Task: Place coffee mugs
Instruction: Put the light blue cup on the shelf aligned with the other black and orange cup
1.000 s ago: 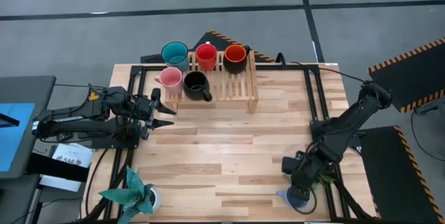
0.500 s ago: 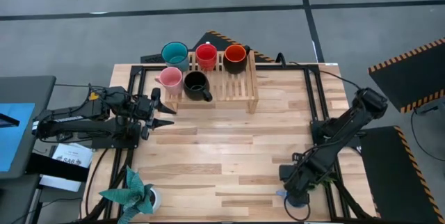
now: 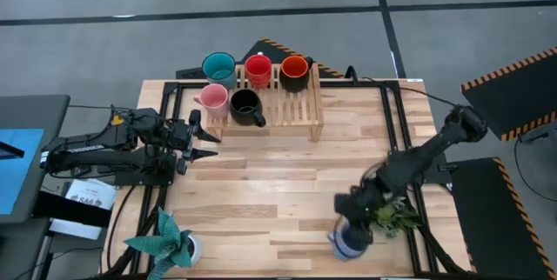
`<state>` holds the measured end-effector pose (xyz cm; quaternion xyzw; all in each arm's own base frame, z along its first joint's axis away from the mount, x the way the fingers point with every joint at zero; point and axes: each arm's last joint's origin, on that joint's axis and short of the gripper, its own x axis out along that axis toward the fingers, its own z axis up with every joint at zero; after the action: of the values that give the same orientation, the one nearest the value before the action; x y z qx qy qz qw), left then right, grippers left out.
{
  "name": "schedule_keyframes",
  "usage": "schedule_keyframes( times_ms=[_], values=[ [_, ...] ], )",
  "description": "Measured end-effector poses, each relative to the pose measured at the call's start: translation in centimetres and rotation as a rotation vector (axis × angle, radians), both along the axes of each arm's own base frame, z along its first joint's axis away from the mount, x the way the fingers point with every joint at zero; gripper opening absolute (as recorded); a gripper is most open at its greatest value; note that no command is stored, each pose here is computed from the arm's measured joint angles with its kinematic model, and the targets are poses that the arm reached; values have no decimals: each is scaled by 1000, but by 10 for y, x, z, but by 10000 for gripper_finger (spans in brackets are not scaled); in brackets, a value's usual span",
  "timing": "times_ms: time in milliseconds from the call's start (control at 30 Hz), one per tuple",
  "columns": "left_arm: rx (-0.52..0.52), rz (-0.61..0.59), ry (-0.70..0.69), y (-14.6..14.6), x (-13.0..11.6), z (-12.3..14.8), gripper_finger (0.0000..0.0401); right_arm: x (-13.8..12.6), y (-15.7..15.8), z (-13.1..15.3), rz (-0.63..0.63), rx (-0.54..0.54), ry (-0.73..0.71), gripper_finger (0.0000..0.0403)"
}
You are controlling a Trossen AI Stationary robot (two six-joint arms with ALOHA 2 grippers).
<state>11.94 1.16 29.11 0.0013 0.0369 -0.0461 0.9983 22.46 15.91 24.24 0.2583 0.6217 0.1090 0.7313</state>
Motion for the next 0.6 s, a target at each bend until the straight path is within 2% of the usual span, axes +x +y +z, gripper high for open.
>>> schedule_keyframes(
  times_ms=[133, 267, 367, 500, 600],
  values=[
    [30, -2, -3, 0, 0, 0, 158, 29, -34, 46, -10, 21, -225, 41],
    [30, -2, -3, 0, 0, 0, 158, 49, -78, 102, -57, -57, -412, 41],
    [26, -2, -3, 0, 0, 0, 158, 61, -113, 138, -122, -201, -478, 41],
    [24, -2, 0, 0, 0, 0, 158, 67, -154, 167, -258, -505, -384, 41],
    [23, -2, 0, 0, 0, 0, 158, 78, -184, 180, -402, -639, -330, 41]
  ],
)
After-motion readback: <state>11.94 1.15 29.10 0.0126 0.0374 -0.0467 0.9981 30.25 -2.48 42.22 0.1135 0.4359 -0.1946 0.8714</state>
